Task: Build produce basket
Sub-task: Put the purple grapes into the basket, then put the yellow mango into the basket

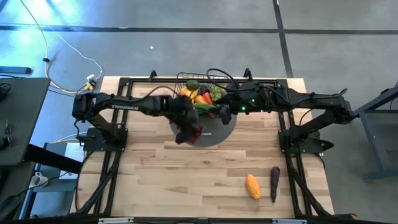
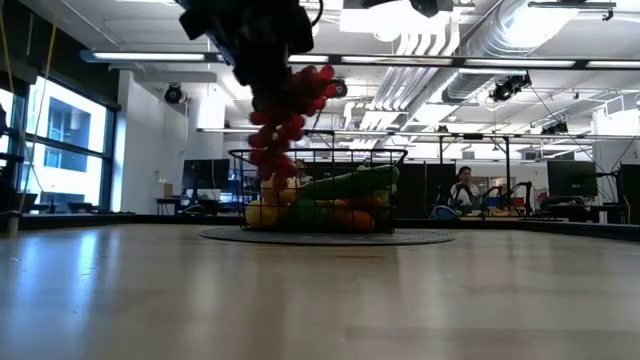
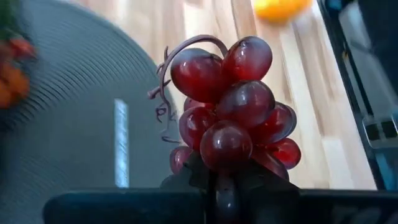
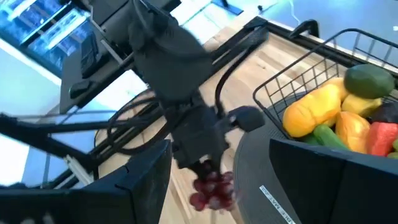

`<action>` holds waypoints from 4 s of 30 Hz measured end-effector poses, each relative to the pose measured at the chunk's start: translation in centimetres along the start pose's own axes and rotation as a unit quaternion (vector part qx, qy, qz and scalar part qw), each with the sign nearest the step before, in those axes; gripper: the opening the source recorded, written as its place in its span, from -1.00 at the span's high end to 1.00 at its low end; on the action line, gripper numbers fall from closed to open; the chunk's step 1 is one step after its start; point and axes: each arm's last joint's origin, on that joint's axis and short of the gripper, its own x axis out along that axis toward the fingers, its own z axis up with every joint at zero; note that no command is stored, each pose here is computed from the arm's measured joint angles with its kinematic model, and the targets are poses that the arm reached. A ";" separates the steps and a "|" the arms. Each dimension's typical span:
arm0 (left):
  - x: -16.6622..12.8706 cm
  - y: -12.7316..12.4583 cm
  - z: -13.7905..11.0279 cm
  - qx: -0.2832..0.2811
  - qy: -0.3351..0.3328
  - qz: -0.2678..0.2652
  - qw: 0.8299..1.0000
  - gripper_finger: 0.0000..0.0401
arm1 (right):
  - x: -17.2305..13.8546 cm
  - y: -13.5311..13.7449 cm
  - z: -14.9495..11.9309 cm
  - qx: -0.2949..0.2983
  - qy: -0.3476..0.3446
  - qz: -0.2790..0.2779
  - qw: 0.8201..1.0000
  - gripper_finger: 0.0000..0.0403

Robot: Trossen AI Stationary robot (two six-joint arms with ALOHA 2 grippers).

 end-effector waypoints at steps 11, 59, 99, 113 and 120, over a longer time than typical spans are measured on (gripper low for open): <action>-2.4 4.5 2.6 -0.052 -0.156 0.038 0.986 0.96 | -0.1 -0.2 0.5 0.021 -0.055 -0.051 0.997 -0.25; 0.0 16.4 2.3 -0.236 -0.329 0.160 0.900 0.89 | -0.3 -0.8 0.7 0.072 -0.122 -0.136 0.981 -0.25; -8.9 15.9 5.1 -0.104 -0.349 0.217 0.906 0.13 | -1.0 1.8 -5.2 0.162 0.035 -0.149 0.975 -0.25; -13.3 12.1 5.0 -0.039 -0.334 0.244 0.910 0.13 | -1.7 3.9 -10.5 0.219 0.209 -0.172 0.937 -0.25; -13.4 11.6 4.4 -0.060 -0.302 0.237 0.921 0.13 | -2.3 4.6 -12.4 0.230 0.254 -0.202 0.918 -0.25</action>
